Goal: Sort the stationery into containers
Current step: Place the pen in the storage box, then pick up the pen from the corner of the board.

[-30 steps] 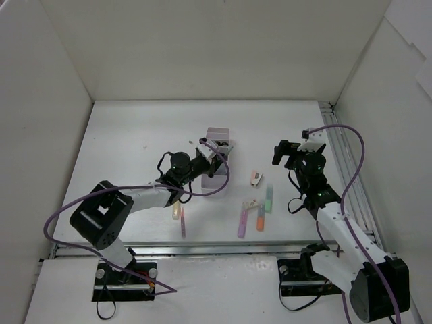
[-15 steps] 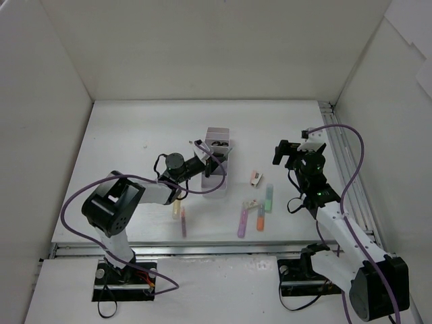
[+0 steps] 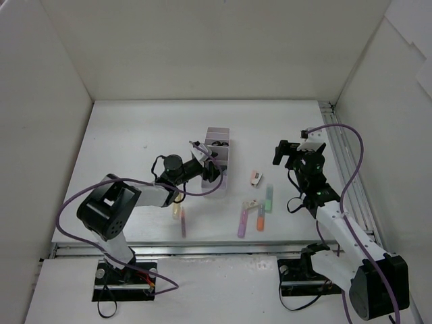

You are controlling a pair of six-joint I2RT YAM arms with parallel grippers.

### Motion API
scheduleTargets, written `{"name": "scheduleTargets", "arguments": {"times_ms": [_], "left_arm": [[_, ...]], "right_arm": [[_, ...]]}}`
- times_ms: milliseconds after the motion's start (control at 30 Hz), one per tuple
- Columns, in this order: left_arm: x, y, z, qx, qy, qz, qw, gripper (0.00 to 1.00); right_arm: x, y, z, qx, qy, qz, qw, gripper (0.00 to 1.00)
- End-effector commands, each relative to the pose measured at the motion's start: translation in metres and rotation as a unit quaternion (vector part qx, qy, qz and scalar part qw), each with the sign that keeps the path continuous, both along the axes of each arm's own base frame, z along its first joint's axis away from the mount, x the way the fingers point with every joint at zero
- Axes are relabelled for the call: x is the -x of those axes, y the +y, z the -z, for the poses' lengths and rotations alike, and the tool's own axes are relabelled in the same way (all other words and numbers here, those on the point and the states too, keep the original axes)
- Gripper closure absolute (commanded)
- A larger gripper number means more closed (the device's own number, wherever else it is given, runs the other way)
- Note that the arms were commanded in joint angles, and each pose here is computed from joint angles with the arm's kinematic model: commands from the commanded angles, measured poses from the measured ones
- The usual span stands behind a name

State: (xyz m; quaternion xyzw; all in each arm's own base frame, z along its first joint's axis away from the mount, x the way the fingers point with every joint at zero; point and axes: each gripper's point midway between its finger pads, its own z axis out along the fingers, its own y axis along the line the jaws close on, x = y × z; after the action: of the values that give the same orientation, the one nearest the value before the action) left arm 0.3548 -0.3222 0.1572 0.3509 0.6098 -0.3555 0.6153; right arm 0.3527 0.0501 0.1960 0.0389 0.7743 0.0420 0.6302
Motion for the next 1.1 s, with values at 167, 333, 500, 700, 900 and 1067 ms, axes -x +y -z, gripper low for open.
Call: {"name": "scheduleTargets", "arguments": {"times_ms": [167,333,500,700,900,1067], "left_arm": [[0.015,0.008,-0.079,0.043,-0.026,-0.004,0.999,0.01],[0.017,0.041,-0.076,-0.012,0.114,-0.121,0.986,0.01],[0.032,0.095,-0.05,-0.032,0.249,-0.295,0.922,0.0],[0.103,0.132,0.025,-0.138,0.374,-0.39,0.83,0.0],[0.136,0.136,0.073,-0.178,0.43,-0.421,0.779,0.05],[0.144,0.129,0.098,-0.182,0.455,-0.43,0.759,0.12]], "right_arm": [[-0.012,0.004,-0.043,-0.02,-0.064,-0.006,0.998,0.02],[-0.011,0.005,-0.042,-0.025,-0.065,-0.008,0.998,0.02],[-0.015,-0.003,-0.036,-0.026,-0.058,0.017,0.998,0.02],[-0.011,-0.007,-0.04,-0.032,-0.066,0.029,0.997,0.02],[-0.008,-0.004,-0.039,-0.036,-0.065,0.02,0.997,0.02],[-0.01,-0.003,-0.036,-0.04,-0.059,0.02,0.997,0.02]]}}
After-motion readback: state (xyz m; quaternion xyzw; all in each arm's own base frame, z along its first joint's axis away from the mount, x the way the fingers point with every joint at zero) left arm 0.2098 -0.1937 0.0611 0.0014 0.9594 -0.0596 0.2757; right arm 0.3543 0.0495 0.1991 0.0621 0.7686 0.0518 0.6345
